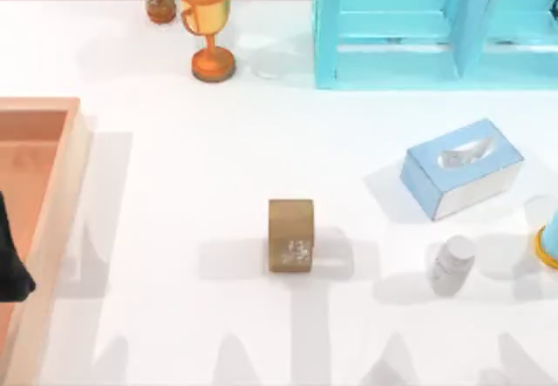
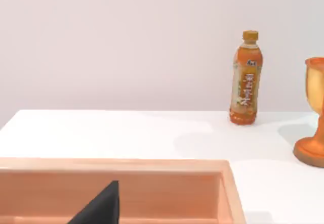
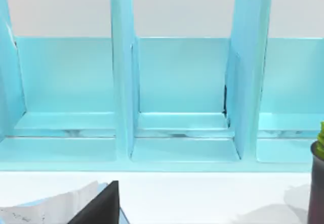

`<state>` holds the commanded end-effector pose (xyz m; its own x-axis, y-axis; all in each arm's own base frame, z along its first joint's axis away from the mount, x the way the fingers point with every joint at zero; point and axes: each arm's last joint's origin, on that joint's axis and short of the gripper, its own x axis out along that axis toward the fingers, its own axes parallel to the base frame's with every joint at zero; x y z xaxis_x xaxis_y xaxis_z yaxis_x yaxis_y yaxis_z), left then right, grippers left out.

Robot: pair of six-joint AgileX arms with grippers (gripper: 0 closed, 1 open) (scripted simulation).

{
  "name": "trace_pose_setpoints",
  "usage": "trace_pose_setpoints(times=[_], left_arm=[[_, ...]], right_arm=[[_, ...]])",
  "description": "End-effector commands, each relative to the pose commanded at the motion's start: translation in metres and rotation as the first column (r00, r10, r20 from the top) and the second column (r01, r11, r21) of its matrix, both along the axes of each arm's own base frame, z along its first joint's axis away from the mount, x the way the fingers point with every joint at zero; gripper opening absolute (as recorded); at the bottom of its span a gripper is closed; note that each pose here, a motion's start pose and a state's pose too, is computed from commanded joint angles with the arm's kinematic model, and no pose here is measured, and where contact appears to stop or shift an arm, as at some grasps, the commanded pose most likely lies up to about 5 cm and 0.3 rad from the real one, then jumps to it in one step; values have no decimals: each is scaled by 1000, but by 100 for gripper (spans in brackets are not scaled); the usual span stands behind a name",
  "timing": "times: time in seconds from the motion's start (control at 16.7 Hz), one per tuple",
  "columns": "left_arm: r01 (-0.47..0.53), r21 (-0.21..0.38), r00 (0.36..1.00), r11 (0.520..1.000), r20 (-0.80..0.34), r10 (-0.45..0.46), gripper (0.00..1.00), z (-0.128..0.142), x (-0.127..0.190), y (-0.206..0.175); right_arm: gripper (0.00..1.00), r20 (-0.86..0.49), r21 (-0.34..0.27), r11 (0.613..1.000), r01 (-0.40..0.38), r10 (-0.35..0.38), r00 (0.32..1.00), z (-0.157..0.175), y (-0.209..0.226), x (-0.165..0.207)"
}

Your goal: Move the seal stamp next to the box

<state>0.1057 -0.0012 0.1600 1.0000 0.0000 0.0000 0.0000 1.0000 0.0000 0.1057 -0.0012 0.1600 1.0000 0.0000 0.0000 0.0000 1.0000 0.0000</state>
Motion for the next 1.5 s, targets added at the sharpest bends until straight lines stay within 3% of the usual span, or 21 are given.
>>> trace_pose_setpoints(times=[0.36, 0.6, 0.78, 0.96, 1.14, 1.32, 1.5], left_arm=[[31, -32, 997, 999, -68, -33, 100, 16, 1, -3], [86, -107, 966, 991, -235, -110, 100, 54, 12, -13], [117, -174, 900, 978, -399, -178, 100, 89, 33, -26], [122, -230, 786, 966, -572, -235, 100, 121, 66, -50], [102, -255, 631, 962, -731, -261, 100, 141, 107, -85], [70, -238, 455, 969, -857, -243, 100, 145, 147, -132], [41, -182, 284, 982, -940, -187, 100, 132, 179, -183]], right_arm=[[100, 0, 0, 1000, 0, 0, 1000, 0, 0, 0], [100, 0, 0, 1000, 0, 0, 1000, 0, 0, 0], [100, 0, 0, 1000, 0, 0, 1000, 0, 0, 0], [100, 0, 0, 1000, 0, 0, 1000, 0, 0, 0], [100, 0, 0, 1000, 0, 0, 1000, 0, 0, 0], [100, 0, 0, 1000, 0, 0, 1000, 0, 0, 0], [100, 0, 0, 1000, 0, 0, 1000, 0, 0, 0]])
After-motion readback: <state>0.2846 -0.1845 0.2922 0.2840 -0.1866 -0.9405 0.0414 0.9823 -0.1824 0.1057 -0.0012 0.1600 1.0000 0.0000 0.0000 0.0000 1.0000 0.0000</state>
